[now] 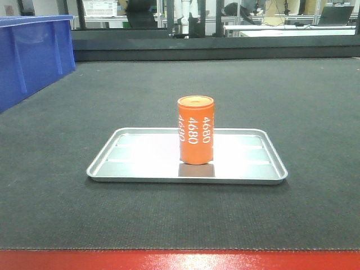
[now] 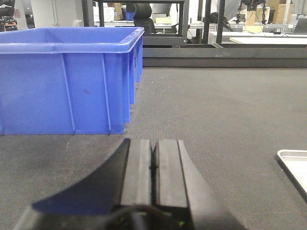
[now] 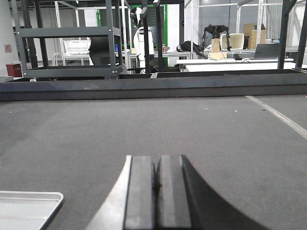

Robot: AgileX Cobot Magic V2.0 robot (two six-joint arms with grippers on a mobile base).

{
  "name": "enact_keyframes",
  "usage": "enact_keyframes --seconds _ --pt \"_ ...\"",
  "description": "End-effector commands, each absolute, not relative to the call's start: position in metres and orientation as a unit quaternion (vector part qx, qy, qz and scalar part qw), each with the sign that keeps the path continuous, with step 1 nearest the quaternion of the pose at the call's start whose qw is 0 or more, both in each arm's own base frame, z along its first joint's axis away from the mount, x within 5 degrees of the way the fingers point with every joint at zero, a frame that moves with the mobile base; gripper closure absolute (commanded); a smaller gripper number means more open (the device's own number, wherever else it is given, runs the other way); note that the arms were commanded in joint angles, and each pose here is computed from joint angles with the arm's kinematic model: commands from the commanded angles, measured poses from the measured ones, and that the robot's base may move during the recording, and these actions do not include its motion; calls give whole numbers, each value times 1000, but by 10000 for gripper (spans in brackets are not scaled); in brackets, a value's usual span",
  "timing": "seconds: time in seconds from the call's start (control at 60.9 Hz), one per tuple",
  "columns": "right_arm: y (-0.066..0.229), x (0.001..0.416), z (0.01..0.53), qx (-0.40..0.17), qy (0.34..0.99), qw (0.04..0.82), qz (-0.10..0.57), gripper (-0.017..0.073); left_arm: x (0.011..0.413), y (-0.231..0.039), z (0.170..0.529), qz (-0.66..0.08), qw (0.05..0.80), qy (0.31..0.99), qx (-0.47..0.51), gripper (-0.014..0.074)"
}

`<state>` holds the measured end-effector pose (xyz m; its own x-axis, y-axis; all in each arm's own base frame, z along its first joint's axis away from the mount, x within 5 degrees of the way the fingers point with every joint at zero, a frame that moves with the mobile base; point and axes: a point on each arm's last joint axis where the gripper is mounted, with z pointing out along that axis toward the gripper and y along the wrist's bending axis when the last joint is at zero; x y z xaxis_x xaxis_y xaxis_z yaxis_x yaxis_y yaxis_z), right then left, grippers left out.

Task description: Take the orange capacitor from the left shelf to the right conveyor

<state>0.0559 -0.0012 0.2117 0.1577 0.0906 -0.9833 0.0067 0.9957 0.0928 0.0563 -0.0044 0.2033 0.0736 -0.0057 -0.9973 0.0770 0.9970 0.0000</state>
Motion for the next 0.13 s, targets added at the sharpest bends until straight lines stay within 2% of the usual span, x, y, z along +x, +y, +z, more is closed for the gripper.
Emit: enact_keyframes --seconds 0.0,0.115 --pt "-1 52 220 31 607 794 21 510 56 -4 213 -30 759 649 22 699" --pt "-1 52 220 31 607 794 21 510 56 -4 213 -30 759 649 22 699"
